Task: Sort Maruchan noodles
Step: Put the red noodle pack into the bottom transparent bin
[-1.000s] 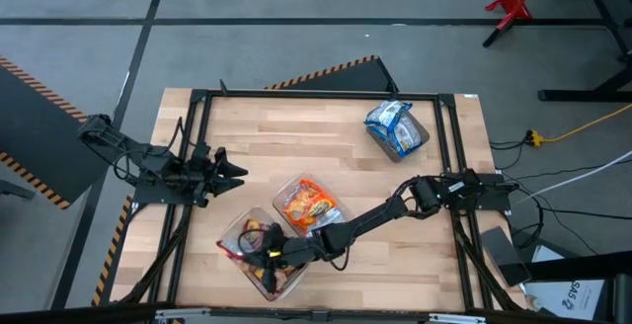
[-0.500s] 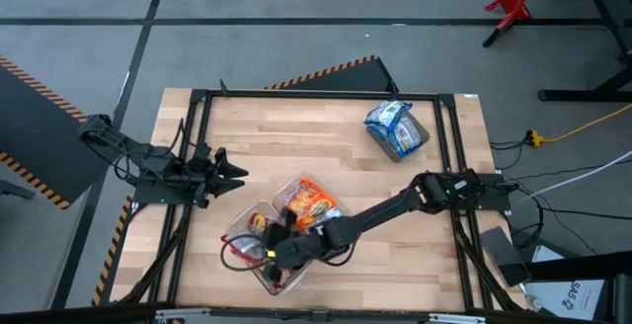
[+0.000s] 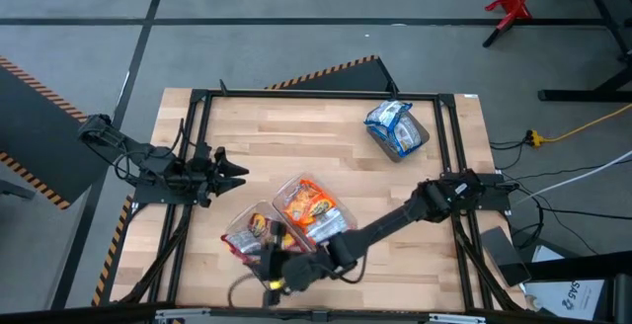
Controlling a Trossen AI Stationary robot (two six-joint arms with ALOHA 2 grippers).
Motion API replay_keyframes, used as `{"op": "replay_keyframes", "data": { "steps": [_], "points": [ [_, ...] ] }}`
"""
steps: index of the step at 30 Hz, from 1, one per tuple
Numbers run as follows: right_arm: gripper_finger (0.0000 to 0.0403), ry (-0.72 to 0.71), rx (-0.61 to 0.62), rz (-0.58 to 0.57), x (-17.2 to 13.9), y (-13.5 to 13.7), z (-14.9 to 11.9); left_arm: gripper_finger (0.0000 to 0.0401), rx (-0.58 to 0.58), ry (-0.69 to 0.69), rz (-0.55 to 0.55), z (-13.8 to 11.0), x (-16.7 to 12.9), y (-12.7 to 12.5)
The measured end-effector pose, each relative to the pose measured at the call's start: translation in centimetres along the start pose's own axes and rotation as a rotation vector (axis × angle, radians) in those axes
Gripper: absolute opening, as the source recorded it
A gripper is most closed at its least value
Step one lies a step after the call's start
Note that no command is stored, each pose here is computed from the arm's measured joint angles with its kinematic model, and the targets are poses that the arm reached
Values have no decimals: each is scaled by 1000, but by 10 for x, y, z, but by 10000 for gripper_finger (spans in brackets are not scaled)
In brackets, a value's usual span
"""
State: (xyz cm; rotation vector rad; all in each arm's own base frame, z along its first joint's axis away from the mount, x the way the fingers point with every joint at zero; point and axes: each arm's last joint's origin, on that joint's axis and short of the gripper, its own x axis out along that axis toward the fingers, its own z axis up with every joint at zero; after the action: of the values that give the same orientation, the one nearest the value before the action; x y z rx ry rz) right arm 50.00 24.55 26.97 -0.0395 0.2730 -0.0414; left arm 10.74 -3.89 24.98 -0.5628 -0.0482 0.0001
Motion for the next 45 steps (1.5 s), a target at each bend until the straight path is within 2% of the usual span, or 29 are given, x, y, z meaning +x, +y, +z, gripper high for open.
{"op": "replay_keyframes", "data": {
  "steps": [5, 8, 13, 26, 32, 37, 40, 43, 45],
  "points": [
    [72, -24, 32, 84, 19, -2, -15, 172, 0, 0, 3, 0, 0, 0],
    [72, -10, 29, 100, 22, 0, -20, 172, 0, -1, 4, 0, 0, 0],
    [72, -64, 13, 170, 29, 2, -24, 172, 5, -10, 35, 0, 0, 1],
    [72, 20, -17, 130, 38, -13, -34, 172, 6, -22, 63, 0, 0, 2],
    [72, 123, -65, 44, 37, -15, -45, 172, 7, -19, 65, -1, 0, 2],
    [72, 220, -93, -111, 30, -22, -50, 172, -1, 23, 73, -5, 0, 4],
    [72, 245, -127, -211, 13, -28, -34, 172, 18, 86, 88, -10, 0, 7],
    [72, 267, -155, -342, -13, -38, -10, 172, -5, 140, 129, -16, -2, 12],
    [72, 283, -170, -387, -28, -45, 3, 172, -22, 170, 138, -19, -2, 13]
  ]
}}
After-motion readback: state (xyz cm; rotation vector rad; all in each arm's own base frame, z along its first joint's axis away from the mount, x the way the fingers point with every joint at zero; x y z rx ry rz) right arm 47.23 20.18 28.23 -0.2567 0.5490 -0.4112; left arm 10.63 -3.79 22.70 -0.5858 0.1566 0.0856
